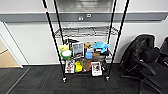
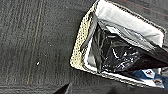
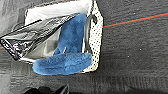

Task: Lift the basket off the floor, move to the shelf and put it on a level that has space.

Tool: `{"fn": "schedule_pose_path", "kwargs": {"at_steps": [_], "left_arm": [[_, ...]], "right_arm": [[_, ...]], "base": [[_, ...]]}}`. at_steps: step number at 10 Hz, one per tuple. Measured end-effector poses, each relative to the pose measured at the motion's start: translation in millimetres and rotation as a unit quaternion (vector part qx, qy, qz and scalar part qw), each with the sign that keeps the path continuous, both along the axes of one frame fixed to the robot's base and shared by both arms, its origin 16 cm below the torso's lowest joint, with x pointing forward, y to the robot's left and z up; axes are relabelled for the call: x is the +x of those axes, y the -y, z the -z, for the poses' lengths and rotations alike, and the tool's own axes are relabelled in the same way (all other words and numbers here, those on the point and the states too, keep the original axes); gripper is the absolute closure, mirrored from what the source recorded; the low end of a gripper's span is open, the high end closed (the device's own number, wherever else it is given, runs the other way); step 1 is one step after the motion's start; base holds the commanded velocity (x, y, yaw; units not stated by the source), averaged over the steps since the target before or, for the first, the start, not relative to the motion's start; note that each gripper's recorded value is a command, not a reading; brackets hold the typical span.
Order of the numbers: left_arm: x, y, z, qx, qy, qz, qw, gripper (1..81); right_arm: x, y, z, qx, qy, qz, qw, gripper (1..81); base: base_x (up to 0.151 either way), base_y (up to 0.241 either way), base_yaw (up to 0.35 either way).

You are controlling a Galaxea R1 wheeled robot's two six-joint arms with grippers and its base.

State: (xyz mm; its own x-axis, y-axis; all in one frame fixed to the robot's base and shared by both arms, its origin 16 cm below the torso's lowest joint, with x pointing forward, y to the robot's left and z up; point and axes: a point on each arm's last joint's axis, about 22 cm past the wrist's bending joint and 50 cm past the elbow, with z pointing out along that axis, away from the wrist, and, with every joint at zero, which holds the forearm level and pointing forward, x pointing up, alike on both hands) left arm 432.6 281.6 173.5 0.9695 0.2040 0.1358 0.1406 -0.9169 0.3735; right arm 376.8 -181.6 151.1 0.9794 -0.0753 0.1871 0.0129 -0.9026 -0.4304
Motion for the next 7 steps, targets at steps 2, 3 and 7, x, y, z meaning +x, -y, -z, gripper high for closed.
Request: {"fn": "schedule_pose_path", "kwargs": {"at_steps": [2, 3, 7], "left_arm": [[13.3, 4.9, 20.4, -0.003, -0.002, 0.002, 1.0, 1.0], [26.8, 7.3, 23.4, -0.005, 0.004, 0.004, 1.0, 1.0], [74.7, 14.7, 38.6, -0.009, 0.033, 0.011, 0.9993, 1.0]], "right_arm": [[12.9, -17.7, 19.0, 0.009, -0.009, -0.007, 0.9999, 1.0], [25.3, -22.3, 23.3, 0.01, -0.005, -0.011, 0.9999, 1.0], [86.2, -55.8, 37.7, 0.022, 0.027, -0.027, 0.999, 1.0]], "base": [[0.0, 0.0, 0.0], [0.0, 0.0, 0.0], [0.0, 0.0, 0.0]]}}
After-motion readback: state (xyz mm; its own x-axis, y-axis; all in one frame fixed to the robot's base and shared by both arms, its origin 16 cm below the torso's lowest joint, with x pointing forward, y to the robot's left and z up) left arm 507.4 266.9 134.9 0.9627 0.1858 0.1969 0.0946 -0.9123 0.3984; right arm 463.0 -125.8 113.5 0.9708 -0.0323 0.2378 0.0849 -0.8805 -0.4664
